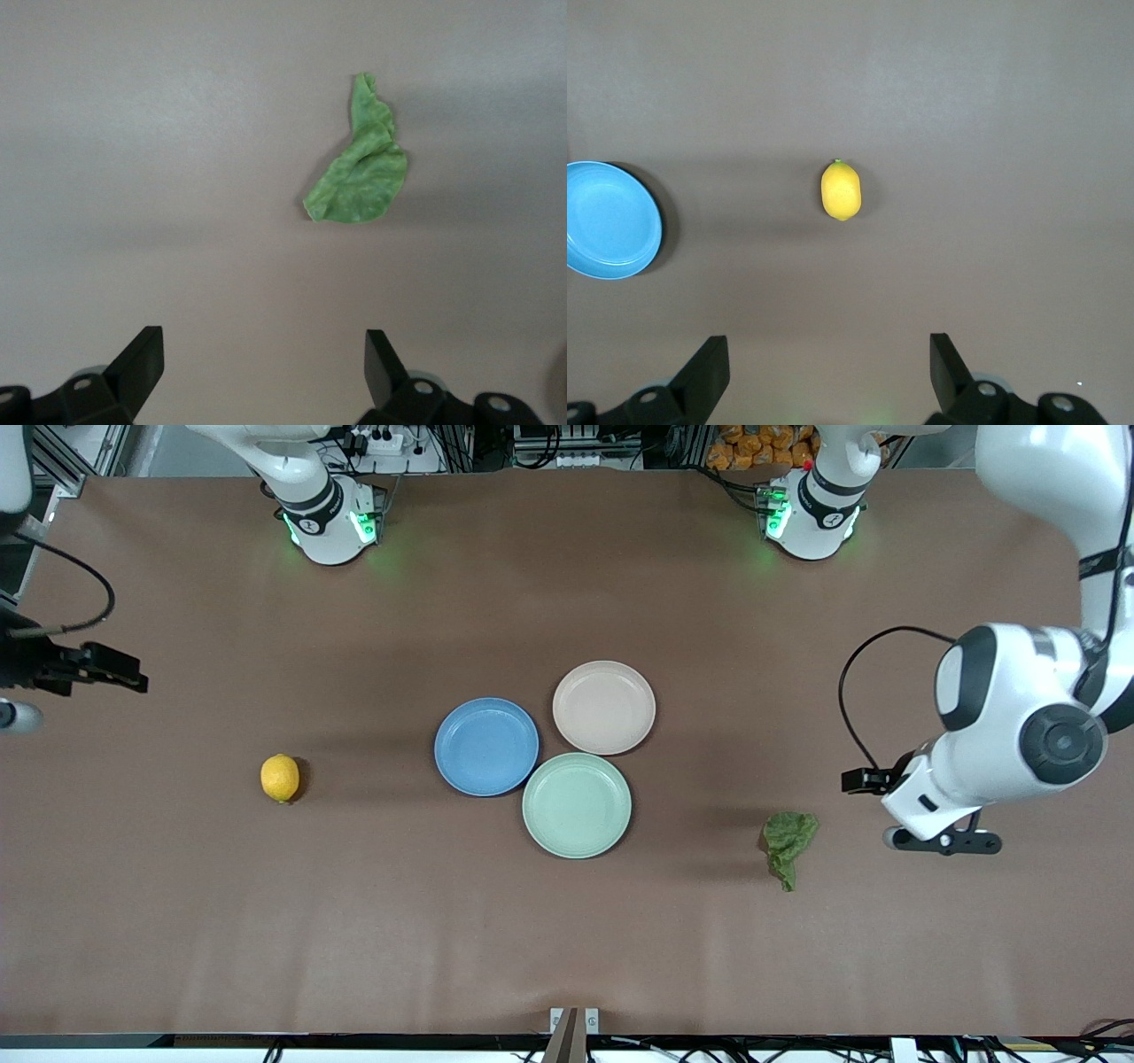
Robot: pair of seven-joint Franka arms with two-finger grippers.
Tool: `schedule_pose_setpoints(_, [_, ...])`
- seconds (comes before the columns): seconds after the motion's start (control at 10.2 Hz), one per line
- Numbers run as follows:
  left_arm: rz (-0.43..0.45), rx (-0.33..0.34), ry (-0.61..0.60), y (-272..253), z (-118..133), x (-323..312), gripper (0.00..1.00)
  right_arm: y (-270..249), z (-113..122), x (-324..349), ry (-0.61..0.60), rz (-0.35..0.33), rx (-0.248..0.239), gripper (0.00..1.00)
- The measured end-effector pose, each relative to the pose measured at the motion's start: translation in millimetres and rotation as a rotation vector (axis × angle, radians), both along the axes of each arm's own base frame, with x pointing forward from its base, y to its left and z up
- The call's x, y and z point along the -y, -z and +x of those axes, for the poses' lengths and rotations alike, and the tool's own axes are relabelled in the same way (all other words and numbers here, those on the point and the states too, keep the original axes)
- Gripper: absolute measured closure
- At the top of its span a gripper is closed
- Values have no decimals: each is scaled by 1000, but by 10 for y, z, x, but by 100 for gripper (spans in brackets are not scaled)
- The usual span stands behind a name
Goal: Place lemon and lettuce in plates
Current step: 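Reach the right gripper to the lemon while the left gripper reaches the lettuce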
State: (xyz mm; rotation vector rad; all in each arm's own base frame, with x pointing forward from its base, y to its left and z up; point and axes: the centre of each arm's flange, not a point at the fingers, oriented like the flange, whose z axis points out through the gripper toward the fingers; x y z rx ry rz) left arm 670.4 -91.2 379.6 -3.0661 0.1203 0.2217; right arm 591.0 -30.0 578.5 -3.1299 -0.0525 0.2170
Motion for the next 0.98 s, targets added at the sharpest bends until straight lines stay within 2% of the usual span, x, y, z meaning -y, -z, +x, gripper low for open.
schedule_pose_setpoints(0.2, [-9, -6, 58, 153, 38, 7, 0, 170, 86, -10, -3, 1, -15, 0])
schedule_pose_setpoints(0.49, [-42, -2, 280, 271, 98, -15, 0, 642, 217, -19, -6, 1, -1, 0])
schedule_pose_setpoints(0.78, [-60, 17, 341, 590, 168, 126, 0, 1295, 231, -48, -11, 2, 1, 0])
schedule_pose_setpoints(0.98, [-87, 61, 378, 898, 222, 393, 0, 1722, 255, -69, -15, 2, -9, 0])
